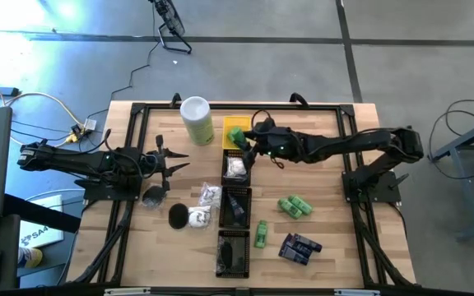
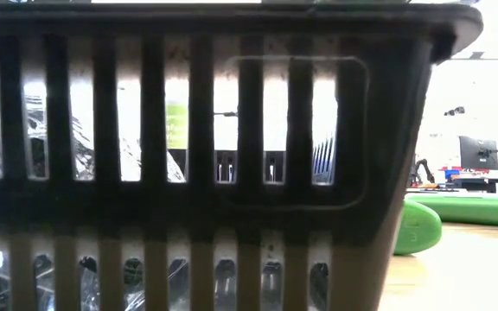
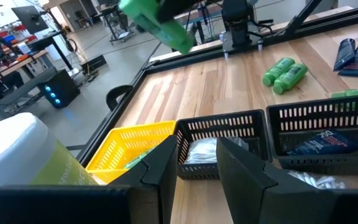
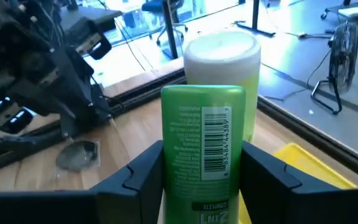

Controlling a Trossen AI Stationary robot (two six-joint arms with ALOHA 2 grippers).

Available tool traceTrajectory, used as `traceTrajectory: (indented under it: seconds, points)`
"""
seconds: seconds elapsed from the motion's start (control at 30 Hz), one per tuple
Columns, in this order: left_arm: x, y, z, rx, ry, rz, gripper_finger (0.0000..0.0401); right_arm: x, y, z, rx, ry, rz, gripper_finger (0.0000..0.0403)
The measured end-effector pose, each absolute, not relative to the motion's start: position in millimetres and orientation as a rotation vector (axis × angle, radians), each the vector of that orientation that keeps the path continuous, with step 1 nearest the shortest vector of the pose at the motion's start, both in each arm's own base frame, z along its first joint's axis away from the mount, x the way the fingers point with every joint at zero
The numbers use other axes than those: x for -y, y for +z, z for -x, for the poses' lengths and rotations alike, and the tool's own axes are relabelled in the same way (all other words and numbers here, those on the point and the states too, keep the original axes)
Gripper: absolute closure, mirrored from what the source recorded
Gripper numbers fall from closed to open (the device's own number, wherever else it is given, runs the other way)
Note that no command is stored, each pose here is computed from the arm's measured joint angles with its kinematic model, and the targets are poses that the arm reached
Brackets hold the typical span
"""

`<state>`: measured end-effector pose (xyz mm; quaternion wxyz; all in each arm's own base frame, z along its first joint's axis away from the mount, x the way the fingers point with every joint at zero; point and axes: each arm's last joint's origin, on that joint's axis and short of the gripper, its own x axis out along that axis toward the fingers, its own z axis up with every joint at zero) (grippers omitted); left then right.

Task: Pick & Place Travel size toiletries
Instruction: Put the green bottle into the yellow basket

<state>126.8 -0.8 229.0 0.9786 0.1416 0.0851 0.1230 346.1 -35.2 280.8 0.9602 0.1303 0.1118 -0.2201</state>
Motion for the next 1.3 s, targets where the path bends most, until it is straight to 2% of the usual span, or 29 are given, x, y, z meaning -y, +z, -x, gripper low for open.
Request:
traceTrajectory:
  seconds: [0.3, 0.5, 0.73, 1.3]
  points:
    - [1, 229, -127, -0.172, 0.248, -0.29, 0.0292, 34, 265, -367, -0.227, -0.44, -0.282, 0.0238]
    - [0, 229, -127, -0.176, 0.264, -0.294, 0.0292, 31, 271, -392, -0.195, -0.407, -0.287, 0.0239]
    - [0, 228, -128, -0.186, 0.269, -0.297, 0.0292, 43, 258, -411, -0.254, -0.461, -0.263, 0.024]
    - [0, 227, -129, -0.195, 0.269, -0.299, 0.0292, 107, 215, -401, -0.458, -0.651, -0.322, 0.024]
